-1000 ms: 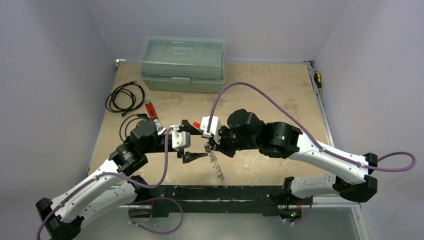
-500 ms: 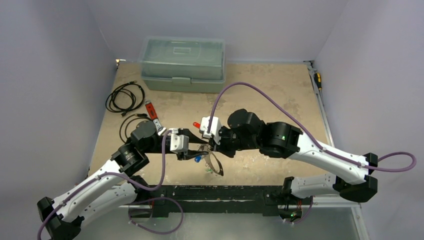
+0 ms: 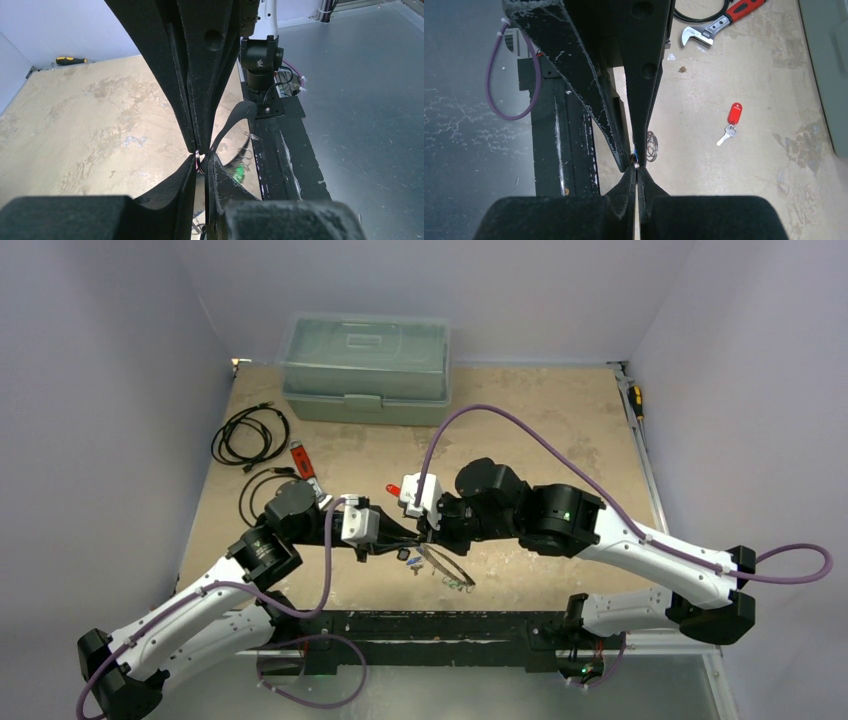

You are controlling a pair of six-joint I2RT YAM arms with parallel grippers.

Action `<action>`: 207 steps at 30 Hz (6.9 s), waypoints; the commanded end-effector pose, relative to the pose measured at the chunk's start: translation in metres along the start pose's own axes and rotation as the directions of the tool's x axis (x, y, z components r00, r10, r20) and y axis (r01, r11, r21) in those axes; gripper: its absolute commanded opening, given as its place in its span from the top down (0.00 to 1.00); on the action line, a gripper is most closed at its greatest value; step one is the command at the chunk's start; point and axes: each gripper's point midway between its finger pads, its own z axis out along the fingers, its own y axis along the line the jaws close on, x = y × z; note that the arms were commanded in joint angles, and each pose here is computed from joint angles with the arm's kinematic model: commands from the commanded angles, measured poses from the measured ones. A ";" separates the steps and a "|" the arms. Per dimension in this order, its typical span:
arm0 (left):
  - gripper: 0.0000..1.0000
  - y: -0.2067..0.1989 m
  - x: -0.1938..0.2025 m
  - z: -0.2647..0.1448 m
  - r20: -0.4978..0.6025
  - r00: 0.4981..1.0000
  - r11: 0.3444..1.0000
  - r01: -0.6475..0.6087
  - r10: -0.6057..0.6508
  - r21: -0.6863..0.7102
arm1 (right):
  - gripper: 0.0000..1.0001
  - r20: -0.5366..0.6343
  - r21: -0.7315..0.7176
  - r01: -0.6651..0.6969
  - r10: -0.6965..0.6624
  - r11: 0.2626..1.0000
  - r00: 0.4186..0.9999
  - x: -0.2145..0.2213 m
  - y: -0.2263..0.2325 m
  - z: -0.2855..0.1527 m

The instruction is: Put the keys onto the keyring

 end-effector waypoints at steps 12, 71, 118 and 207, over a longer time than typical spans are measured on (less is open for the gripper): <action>1.00 -0.007 -0.017 -0.008 0.069 0.995 0.998 -0.067 0.067 -0.006 | 0.96 0.297 -0.071 0.051 -0.028 0.996 0.955 -0.052 0.017 -0.010; 1.00 -0.014 -0.095 -0.056 0.412 0.887 0.968 -0.128 0.209 -0.215 | 0.77 0.652 -0.096 0.019 0.048 0.995 0.757 -0.090 0.025 -0.019; 0.39 0.015 -0.049 -0.044 0.119 0.977 0.957 -0.142 0.177 -0.251 | 1.00 -0.038 0.085 -0.206 0.210 0.975 0.977 -0.001 -0.006 0.019; 0.76 -0.057 0.016 0.021 0.003 0.990 0.939 0.130 -0.138 0.318 | 1.00 -0.088 -0.152 0.150 -0.165 0.977 0.982 0.002 0.047 0.000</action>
